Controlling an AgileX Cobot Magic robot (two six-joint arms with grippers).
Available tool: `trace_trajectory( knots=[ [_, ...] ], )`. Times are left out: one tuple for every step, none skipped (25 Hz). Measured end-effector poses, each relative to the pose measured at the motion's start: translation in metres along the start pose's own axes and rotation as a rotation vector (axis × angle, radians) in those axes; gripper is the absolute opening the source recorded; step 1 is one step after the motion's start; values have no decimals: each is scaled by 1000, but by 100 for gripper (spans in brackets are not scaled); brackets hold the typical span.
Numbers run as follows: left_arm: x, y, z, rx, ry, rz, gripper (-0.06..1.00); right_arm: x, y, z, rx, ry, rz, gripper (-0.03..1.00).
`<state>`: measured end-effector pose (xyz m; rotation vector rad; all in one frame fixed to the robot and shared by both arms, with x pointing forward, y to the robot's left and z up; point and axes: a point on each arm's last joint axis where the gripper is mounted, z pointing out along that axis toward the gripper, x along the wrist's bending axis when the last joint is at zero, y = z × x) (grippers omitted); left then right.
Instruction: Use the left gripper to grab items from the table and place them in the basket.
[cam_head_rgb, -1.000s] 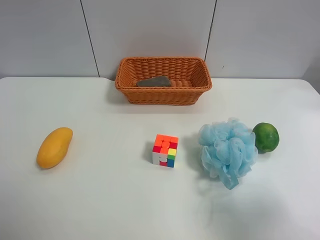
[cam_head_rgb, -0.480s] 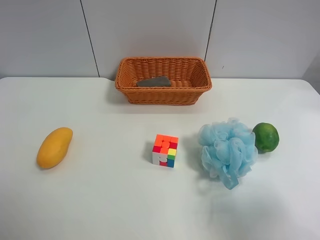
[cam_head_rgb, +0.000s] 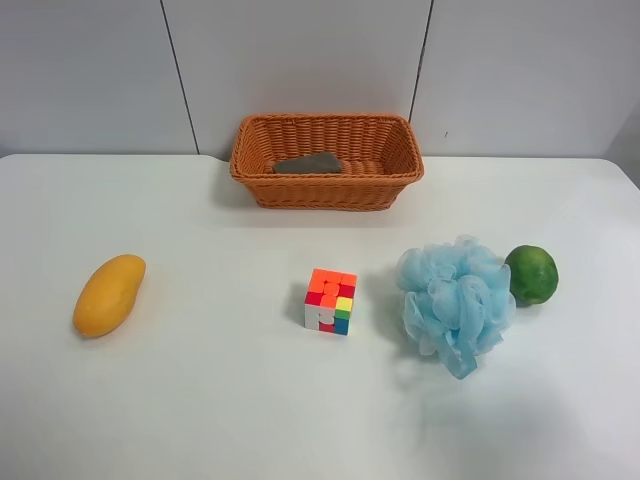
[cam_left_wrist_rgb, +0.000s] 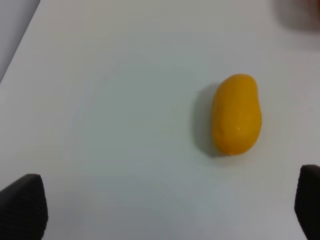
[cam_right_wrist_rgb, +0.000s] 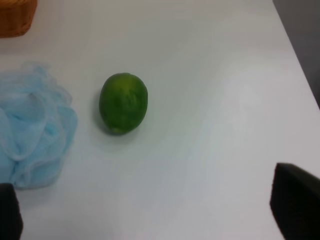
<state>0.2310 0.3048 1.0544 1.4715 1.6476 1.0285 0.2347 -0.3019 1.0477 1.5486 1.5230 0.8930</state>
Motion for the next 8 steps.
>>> trace_trajectory(
  knots=[
    [0, 0, 0, -1, 0, 0, 99, 0, 0, 0, 0, 0, 0, 99],
    [0, 0, 0, -1, -1, -1, 99, 0, 0, 0, 0, 0, 0, 99],
    [0, 0, 0, 0, -1, -1, 99, 0, 0, 0, 0, 0, 0, 99],
    [0, 0, 0, 0, -1, -1, 99, 0, 0, 0, 0, 0, 0, 99],
    [0, 0, 0, 0, -1, -1, 99, 0, 0, 0, 0, 0, 0, 99],
    [0, 0, 0, 0, -1, -2, 99, 0, 0, 0, 0, 0, 0, 99],
    [0, 0, 0, 0, -1, -2, 99, 0, 0, 0, 0, 0, 0, 99],
    [0, 0, 0, 0, -2, -2, 99, 0, 0, 0, 0, 0, 0, 99]
  ],
)
